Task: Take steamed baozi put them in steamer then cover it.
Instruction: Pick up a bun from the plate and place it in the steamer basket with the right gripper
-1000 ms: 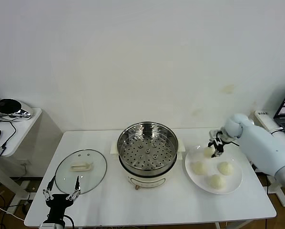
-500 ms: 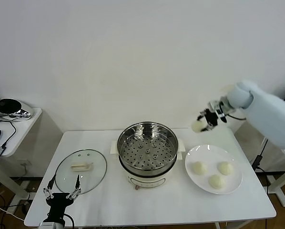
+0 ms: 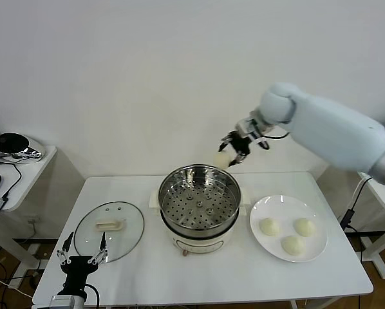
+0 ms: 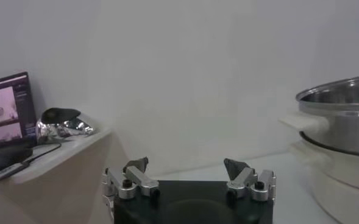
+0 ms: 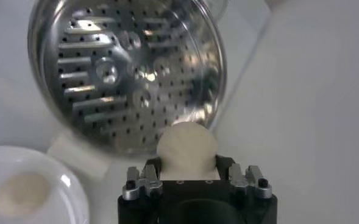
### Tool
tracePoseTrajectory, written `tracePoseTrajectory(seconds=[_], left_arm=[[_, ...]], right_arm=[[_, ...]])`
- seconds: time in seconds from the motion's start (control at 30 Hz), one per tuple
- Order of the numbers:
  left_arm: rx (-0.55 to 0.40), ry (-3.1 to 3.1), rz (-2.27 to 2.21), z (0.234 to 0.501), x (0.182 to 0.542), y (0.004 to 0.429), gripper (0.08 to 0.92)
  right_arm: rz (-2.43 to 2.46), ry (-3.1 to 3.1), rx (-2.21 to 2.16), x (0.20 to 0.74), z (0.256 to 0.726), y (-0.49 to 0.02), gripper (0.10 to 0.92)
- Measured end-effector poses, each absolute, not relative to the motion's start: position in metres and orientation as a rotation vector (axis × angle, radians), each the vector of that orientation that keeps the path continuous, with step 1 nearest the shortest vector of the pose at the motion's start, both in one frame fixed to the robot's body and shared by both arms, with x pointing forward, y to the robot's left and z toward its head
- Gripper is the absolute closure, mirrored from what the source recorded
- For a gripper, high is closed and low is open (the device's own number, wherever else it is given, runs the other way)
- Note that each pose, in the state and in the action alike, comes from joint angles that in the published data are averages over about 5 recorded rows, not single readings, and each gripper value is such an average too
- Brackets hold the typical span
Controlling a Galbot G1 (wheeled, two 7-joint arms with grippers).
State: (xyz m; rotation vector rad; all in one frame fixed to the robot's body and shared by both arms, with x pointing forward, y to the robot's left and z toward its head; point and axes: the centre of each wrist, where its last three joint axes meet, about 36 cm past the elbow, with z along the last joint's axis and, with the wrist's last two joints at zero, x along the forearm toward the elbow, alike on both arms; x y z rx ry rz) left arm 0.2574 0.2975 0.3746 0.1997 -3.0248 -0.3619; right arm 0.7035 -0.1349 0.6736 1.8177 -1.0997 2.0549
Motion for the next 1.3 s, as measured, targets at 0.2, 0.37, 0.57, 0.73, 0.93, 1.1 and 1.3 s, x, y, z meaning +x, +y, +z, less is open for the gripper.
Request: tracePoseTrajectory(seconds=[0.2,0.37,0.57,0.73,0.93,1.1,1.3], left_arm=[[0.212,-3.019,-0.367,0.374,0.256,0.300,0.177],[0.219,-3.018,-0.369,0.375,0.255,0.302,0.177],[0.221,-3.022,-0.367,0.375,0.256,0.302,0.177],[0.223,-3.022,-0.362,0.375,0.256,0.302,0.177],[0.228,-3.021,-0.359,0.374,0.257,0.302,0.177],[0.236,-3.018,-0.361,0.374,0.256,0.304,0.177],[0.239,-3.017,-0.358,0.374,0.255,0.304,0.177]], right_arm=[[2.173,-0.901,1.896,0.705,0.651,-0.103,0.446],[2.251,-0.760,1.939,0.707,0.634,-0.090,0.444],[2.319,-0.625,1.976,0.709,0.615,-0.082,0.437],[2.361,-0.554,2.006,0.713,0.601,-0.075,0.437],[2.393,-0.508,2.034,0.717,0.589,-0.068,0.437],[2.418,-0.476,2.034,0.722,0.589,-0.068,0.428],[2.433,-0.458,2.040,0.725,0.593,-0.070,0.285]])
